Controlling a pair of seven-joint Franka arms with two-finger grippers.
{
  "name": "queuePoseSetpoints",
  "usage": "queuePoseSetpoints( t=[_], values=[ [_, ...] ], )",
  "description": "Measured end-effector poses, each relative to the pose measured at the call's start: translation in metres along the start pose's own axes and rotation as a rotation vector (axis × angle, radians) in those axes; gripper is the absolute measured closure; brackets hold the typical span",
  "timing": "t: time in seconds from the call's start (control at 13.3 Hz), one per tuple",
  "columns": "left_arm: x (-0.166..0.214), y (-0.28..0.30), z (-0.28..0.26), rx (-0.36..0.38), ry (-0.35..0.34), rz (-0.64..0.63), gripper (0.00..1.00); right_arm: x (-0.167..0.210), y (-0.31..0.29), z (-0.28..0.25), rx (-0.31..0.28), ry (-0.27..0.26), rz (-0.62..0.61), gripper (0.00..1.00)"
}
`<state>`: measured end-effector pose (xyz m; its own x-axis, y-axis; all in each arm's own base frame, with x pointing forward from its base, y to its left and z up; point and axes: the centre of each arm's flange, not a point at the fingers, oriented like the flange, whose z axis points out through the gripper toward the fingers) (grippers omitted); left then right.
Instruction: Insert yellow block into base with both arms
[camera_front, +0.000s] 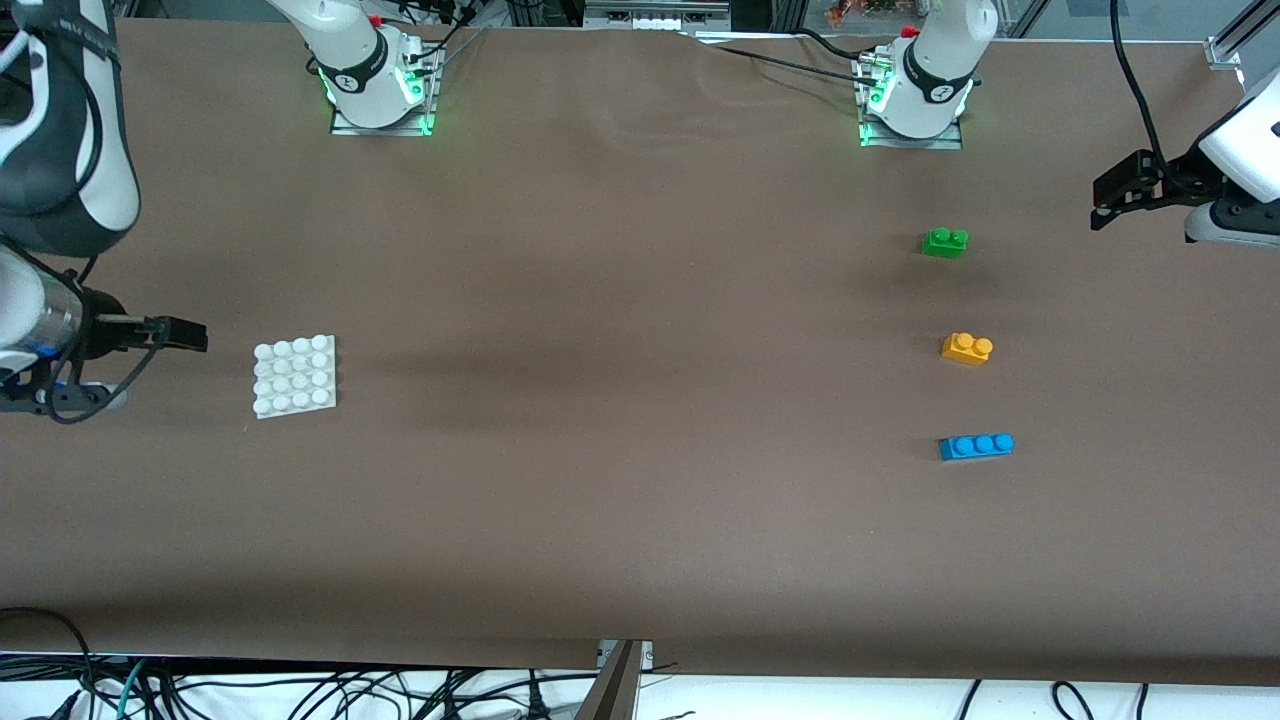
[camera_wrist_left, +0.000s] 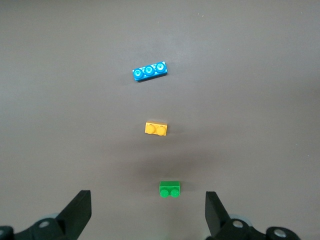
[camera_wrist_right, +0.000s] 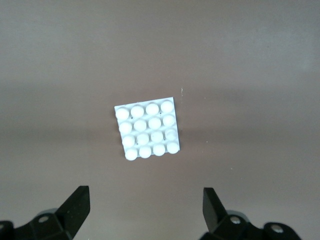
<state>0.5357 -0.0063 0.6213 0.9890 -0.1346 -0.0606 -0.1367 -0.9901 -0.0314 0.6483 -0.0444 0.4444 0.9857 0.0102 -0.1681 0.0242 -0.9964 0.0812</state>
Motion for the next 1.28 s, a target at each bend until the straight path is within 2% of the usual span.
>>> queuePoseSetpoints(
  t=[0.3, 0.53, 0.98, 1.28],
  values=[
    [0.0, 0.0, 0.0, 0.0, 0.0, 0.0, 0.0, 0.013, 0.002, 0.069, -0.003, 0.025, 0.001, 0.0],
    [0.0, 0.0, 0.0, 0.0, 0.0, 0.0, 0.0, 0.021, -0.001, 0.119, -0.004, 0.021, -0.005, 0.0],
    [0.0, 0.0, 0.0, 0.0, 0.0, 0.0, 0.0, 0.025, -0.006, 0.186, -0.004, 0.035, -0.015, 0.0],
    [0.0, 0.0, 0.0, 0.0, 0.0, 0.0, 0.0, 0.019, -0.002, 0.208, -0.003, 0.025, -0.029, 0.0]
  ],
)
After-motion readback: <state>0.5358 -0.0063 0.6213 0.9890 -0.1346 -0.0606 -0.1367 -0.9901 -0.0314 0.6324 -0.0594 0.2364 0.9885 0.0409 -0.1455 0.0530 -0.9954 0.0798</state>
